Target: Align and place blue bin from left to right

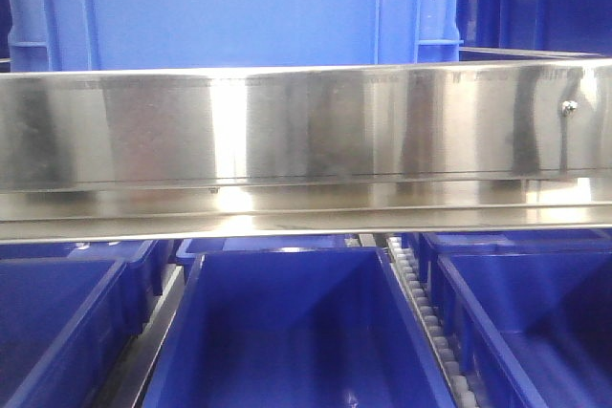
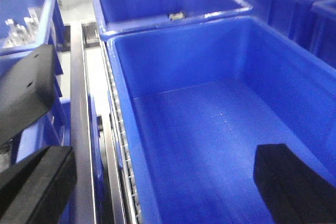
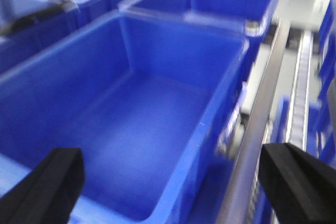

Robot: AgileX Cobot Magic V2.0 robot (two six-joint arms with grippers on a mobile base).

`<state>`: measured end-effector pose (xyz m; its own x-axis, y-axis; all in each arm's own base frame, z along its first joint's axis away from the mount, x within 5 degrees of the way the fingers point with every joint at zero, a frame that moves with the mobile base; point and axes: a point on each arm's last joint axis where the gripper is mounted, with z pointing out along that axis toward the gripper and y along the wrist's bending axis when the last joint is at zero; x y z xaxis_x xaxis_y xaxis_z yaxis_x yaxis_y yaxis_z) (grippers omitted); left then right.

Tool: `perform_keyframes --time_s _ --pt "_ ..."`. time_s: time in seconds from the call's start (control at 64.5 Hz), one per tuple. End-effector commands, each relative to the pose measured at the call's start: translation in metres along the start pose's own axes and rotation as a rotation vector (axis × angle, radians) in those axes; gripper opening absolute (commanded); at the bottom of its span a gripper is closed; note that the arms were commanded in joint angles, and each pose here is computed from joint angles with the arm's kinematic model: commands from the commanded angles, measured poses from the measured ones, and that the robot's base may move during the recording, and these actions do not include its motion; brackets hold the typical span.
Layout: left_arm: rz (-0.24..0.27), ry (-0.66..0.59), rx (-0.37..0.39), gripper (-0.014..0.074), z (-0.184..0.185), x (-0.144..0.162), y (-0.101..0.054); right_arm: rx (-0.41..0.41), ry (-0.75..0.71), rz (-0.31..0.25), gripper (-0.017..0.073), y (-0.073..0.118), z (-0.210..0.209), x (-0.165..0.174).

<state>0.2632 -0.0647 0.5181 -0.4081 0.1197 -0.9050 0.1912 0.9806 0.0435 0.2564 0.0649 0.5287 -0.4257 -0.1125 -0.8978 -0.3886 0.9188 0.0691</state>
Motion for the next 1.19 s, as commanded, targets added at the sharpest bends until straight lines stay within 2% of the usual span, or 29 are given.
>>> perform_keyframes --time_s 0.0,0.093,0.171,0.372,0.558,0.868,1.039,1.179 --pt "-0.007 0.045 -0.007 0.0578 0.015 -0.009 -0.002 0.097 0.029 -0.010 0.0561 -0.008 0.016 -0.013" --pt "-0.030 0.118 -0.069 0.0578 0.035 -0.014 0.001 0.187 0.078 -0.001 0.0561 -0.009 0.037 -0.020" --pt "-0.048 0.151 -0.105 0.0578 0.049 -0.017 0.003 0.188 0.108 0.013 0.0561 -0.005 0.061 -0.022" --pt "-0.059 0.216 -0.105 0.0578 0.090 -0.010 -0.001 0.184 0.159 0.073 0.0561 -0.009 0.114 -0.017" --pt "-0.054 0.287 -0.108 0.0578 0.126 0.003 -0.005 0.203 0.235 0.105 0.0561 -0.020 0.152 -0.002" --pt "-0.057 0.351 -0.091 0.0578 0.166 0.021 -0.009 0.201 0.296 0.112 0.0561 -0.026 0.185 0.013" --pt "-0.059 0.368 -0.088 0.0578 0.173 0.025 -0.010 0.205 0.319 0.148 0.0561 -0.027 0.198 0.020" --pt "-0.063 0.384 -0.091 0.0578 0.180 0.029 -0.008 0.204 0.334 0.150 0.0561 -0.028 0.206 0.024"
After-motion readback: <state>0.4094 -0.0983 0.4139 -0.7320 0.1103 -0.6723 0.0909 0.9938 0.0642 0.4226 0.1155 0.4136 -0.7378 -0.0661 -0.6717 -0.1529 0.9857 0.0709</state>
